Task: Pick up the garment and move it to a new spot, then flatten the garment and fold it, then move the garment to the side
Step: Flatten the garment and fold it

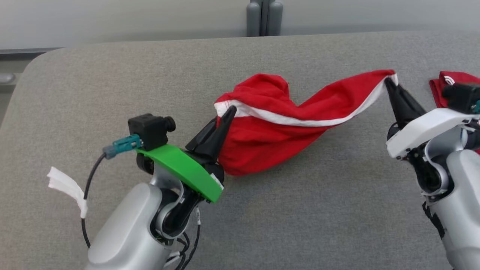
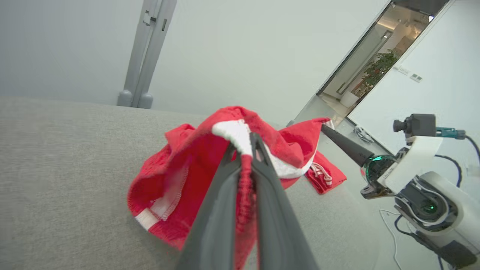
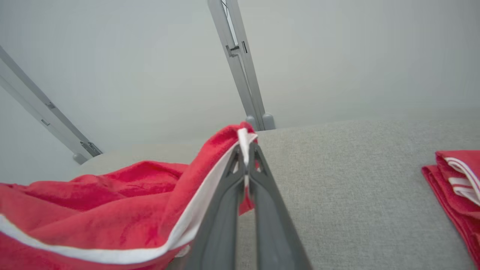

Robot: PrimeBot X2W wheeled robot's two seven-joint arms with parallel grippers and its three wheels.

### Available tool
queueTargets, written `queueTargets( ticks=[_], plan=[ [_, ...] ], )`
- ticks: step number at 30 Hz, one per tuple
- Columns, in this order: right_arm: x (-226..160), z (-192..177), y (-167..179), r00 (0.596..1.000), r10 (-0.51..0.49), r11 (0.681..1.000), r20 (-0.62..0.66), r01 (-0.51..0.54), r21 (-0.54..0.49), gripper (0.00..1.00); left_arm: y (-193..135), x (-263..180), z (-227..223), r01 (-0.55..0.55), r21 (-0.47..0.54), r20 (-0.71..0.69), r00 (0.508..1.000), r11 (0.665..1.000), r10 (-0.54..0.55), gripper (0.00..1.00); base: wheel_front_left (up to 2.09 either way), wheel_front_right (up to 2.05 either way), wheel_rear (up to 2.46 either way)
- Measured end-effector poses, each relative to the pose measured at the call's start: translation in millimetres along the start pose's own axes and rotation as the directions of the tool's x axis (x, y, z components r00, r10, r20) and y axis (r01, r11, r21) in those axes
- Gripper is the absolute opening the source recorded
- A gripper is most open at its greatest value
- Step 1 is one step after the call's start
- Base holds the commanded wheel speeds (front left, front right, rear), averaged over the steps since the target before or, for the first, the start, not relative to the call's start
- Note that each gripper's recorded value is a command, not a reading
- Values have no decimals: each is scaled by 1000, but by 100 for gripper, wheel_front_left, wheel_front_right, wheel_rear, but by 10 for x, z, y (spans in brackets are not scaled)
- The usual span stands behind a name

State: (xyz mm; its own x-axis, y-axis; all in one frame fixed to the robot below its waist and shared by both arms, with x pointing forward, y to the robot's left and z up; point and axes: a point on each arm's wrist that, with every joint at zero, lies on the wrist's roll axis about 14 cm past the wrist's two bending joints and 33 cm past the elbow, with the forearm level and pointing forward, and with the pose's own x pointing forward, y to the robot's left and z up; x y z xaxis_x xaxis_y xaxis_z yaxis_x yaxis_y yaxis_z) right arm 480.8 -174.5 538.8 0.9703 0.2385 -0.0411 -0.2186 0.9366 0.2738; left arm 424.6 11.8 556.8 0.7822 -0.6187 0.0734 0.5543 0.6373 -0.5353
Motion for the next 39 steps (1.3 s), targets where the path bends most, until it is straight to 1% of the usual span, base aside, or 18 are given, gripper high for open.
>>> queueTargets(
  ticks=[2, 5, 8, 10, 14, 16, 18, 19, 21, 24, 27, 28, 29, 30, 32, 35, 38, 39],
  plan=[
    [-4, 204, 32, 999, 12, 1000, 42, -12, 9, 0, -105, 57, 129, 41, -60, 24, 999, 997, -40, 0, 0, 0, 0],
    [75, 395, 131, 997, 41, 999, 61, -43, 28, 0, -139, 212, 398, 85, -67, 56, 995, 994, -81, 0, 0, 0, 0],
    [300, 611, 170, 995, 56, 997, 83, -60, 43, 0, -44, 422, 626, 93, -75, 82, 993, 993, -87, 0, 0, 0, 0],
    [518, 748, 162, 992, 49, 995, 113, -58, 79, 0, 89, 611, 781, 80, -41, 92, 993, 996, -75, 0, 0, 0, 0],
    [930, 1059, 0, 977, -12, 998, 215, 0, 59, 0, 409, 994, 1167, 24, 52, 192, 981, 998, -34, 0, 0, 0, 0],
    [1080, 1275, -29, 949, -32, 998, 313, 12, 66, 0, 507, 1165, 1367, 3, 109, 262, 965, 994, -32, 0, 0, 0, 0],
    [1171, 1506, -57, 908, -45, 998, 416, 27, 48, 0, 555, 1303, 1575, -5, 135, 351, 936, 991, -43, 0, 0, 0, 0],
    [1192, 1634, -80, 879, -52, 998, 474, 33, 48, 0, 554, 1372, 1652, -3, 155, 387, 920, 988, -57, 0, 0, 0, 0],
    [1196, 1846, -104, 821, -53, 999, 569, 43, 30, 0, 507, 1492, 1770, 13, 181, 449, 888, 983, -95, 0, 0, 0, 0],
    [1164, 2097, -113, 767, -41, 999, 640, 49, 4, 0, 389, 1614, 1864, 46, 236, 482, 862, 971, -158, 0, 0, 0, 0],
    [1120, 2213, -130, 739, -21, 998, 673, 55, -29, 0, 366, 1668, 1861, 68, 245, 493, 850, 967, -185, 0, 0, 0, 0],
    [1108, 2204, -145, 738, -13, 997, 675, 60, -47, 0, 363, 1659, 1875, 76, 239, 506, 842, 968, -191, 0, 0, 0, 0],
    [1109, 2163, -163, 744, -6, 996, 668, 66, -65, 0, 362, 1648, 1868, 80, 240, 512, 836, 967, -196, 0, 0, 0, 0],
    [1127, 2033, -211, 766, -8, 994, 643, 75, -77, 0, 366, 1635, 1791, 89, 234, 506, 839, 968, -199, 0, 0, 0, 0],
    [1155, 1635, -307, 826, -16, 991, 564, 87, -100, 0, 436, 1598, 1475, 90, 214, 457, 871, 973, -181, 0, 0, 0, 0],
    [1105, 907, -404, 918, -31, 992, 394, 76, -99, 0, 506, 1463, 914, 92, 161, 358, 922, 983, -145, 0, 0, 0, 0],
    [864, 215, -558, 982, -73, 995, 176, 85, -59, 0, 527, 1233, 392, 87, 122, 244, 963, 989, -115, 0, 0, 0, 0],
    [765, 32, -602, 990, -87, 995, 114, 93, -46, 0, 534, 1158, 254, 83, 114, 210, 972, 990, -106, 0, 0, 0, 0]
  ],
)
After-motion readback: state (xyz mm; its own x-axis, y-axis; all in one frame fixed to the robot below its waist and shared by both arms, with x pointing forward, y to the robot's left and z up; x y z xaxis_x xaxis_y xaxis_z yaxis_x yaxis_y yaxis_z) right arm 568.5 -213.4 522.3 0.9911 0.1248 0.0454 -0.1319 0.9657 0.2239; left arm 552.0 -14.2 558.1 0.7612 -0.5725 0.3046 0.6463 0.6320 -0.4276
